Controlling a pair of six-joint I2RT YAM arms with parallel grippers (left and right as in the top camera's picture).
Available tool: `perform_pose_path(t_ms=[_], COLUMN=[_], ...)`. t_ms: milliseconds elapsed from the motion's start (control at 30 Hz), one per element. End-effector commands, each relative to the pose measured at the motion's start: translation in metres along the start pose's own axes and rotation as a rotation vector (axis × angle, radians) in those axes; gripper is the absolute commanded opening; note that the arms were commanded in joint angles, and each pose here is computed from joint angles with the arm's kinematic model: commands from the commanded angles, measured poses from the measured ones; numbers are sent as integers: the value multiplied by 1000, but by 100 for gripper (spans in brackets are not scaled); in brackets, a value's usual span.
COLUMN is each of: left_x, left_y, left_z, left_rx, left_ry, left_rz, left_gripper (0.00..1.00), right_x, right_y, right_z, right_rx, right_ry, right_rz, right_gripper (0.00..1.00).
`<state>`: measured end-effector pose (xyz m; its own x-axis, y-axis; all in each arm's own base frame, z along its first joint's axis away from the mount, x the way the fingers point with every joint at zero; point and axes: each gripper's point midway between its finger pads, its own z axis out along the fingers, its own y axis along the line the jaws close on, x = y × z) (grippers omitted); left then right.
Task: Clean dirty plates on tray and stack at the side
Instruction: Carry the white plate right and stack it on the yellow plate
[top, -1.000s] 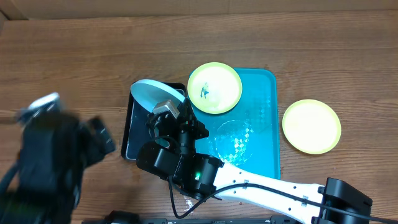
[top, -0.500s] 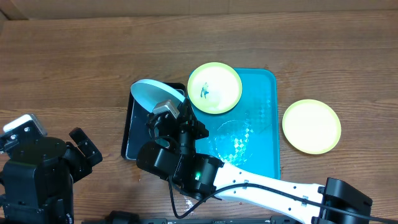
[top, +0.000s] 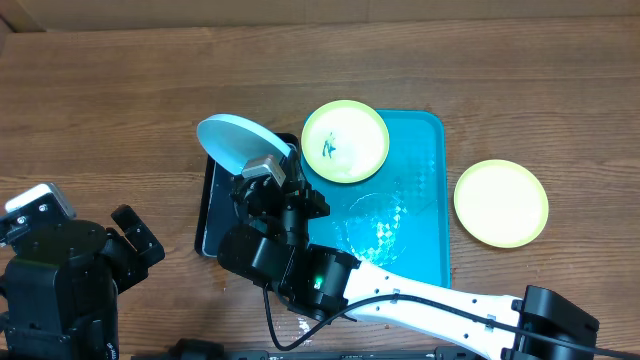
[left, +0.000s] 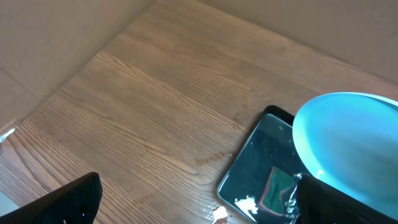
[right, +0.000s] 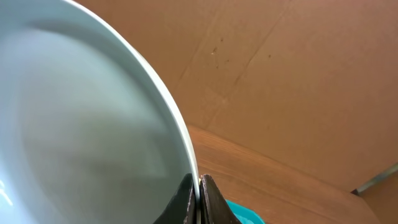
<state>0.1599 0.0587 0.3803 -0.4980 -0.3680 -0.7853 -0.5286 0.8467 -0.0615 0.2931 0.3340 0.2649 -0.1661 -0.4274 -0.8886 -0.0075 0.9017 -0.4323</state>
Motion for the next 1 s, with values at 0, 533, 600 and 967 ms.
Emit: perform_pose_path(t_ms=[0, 533, 600, 967], left_x=[-5, -5, -5, -5], left_y=[4, 4, 4, 4], left_z=[-1, -1, -1, -1], left_rx=[-25, -25, -25, -25], left_ry=[-20, -20, -20, -20], left_rz=[-19, -19, -19, -20], left_gripper=[100, 100, 100, 100], right_x=[-13, 46, 53, 249], right_y=[-28, -83, -120, -331], right_z=[11, 48, 48, 14], right_rx=[59, -570, -554, 118], right_ry=[0, 633, 670, 1097], right_rz=[133, 856, 927, 1158], right_gripper=[4, 4, 4, 4])
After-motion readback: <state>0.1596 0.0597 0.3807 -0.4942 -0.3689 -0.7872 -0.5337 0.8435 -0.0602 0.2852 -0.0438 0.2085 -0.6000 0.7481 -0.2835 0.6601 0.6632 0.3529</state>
